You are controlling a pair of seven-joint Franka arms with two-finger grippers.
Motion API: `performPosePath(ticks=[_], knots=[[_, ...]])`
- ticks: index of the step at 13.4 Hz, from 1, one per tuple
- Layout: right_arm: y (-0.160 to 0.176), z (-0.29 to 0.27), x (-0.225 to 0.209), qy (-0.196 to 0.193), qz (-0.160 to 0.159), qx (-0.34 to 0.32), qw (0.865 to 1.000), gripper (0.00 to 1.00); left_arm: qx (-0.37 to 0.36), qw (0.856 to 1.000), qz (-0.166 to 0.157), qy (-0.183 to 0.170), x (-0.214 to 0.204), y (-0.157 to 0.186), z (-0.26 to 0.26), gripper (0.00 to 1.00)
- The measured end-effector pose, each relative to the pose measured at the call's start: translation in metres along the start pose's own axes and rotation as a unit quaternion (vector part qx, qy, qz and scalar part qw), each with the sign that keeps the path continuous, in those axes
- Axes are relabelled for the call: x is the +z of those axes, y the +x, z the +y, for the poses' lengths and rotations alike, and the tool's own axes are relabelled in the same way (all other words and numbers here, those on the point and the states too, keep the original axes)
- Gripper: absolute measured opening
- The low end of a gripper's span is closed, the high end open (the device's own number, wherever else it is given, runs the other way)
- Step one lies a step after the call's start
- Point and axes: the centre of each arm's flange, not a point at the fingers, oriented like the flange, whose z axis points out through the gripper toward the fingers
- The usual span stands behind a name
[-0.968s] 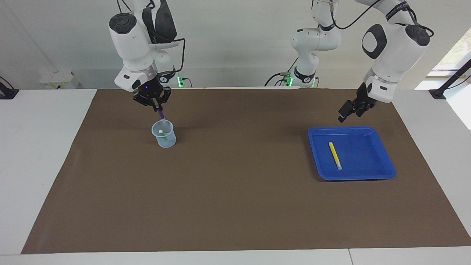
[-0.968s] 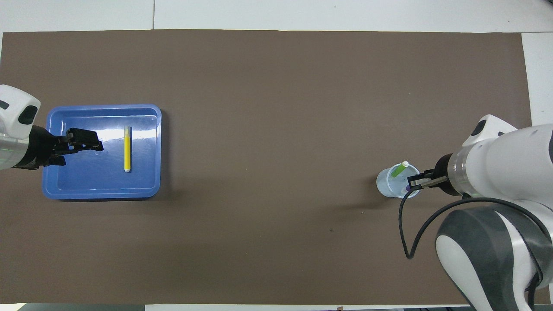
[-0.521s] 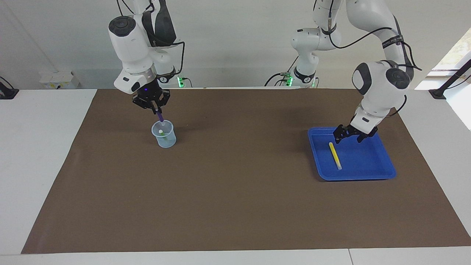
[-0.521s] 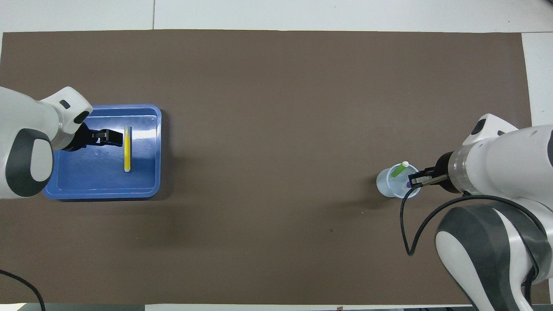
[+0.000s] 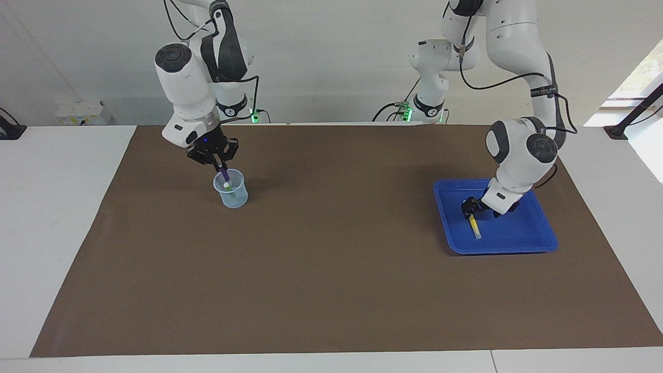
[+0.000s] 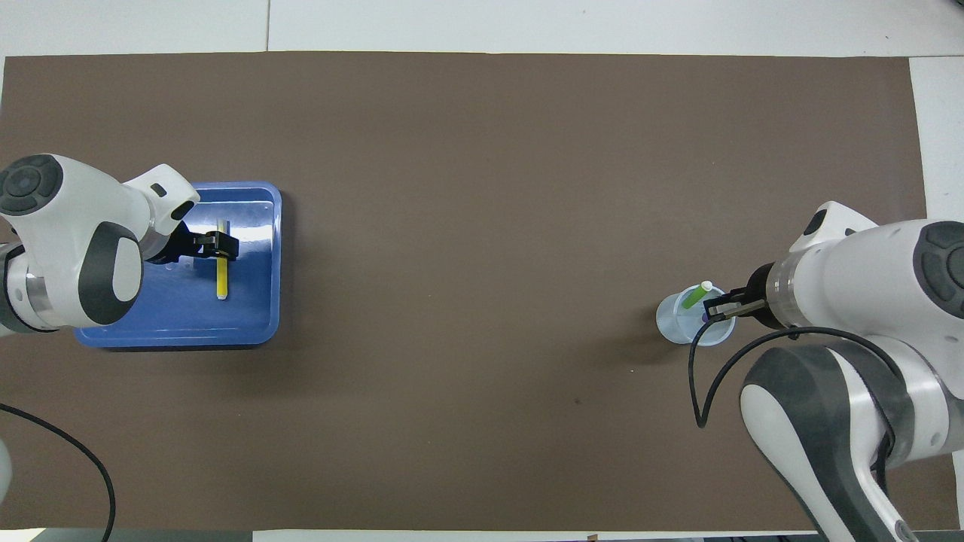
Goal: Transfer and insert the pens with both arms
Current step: 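Grasp the yellow pen in the tray with the left gripper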
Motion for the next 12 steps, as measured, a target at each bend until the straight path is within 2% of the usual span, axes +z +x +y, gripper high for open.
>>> performPosePath(ticks=[4,5,6,7,9,12], knots=[[0.001,0.000,0.029,0.001,-0.008,0.000,1.000,0.18,0.000,1.000,-0.004,-0.002,0.009,0.005,0.003,0.95],[0.001,0.000,0.034,0.001,-0.007,0.000,1.000,0.18,0.000,1.000,-0.004,-0.002,0.009,0.005,0.003,0.88],[0.001,0.000,0.039,0.001,-0.008,0.000,1.000,0.18,0.000,1.000,-0.004,-0.002,0.009,0.005,0.003,0.88],[0.000,0.000,0.043,0.001,-0.009,0.000,1.000,0.18,0.000,1.000,-0.004,-0.002,0.009,0.005,0.003,0.81],[-0.001,0.000,0.048,0.001,-0.007,0.000,1.000,0.18,0.002,1.000,-0.004,-0.003,0.008,0.005,0.006,0.52],[-0.002,0.001,0.048,0.000,-0.003,0.001,1.000,0.18,0.008,1.000,-0.001,-0.003,0.006,0.007,0.013,0.17]])
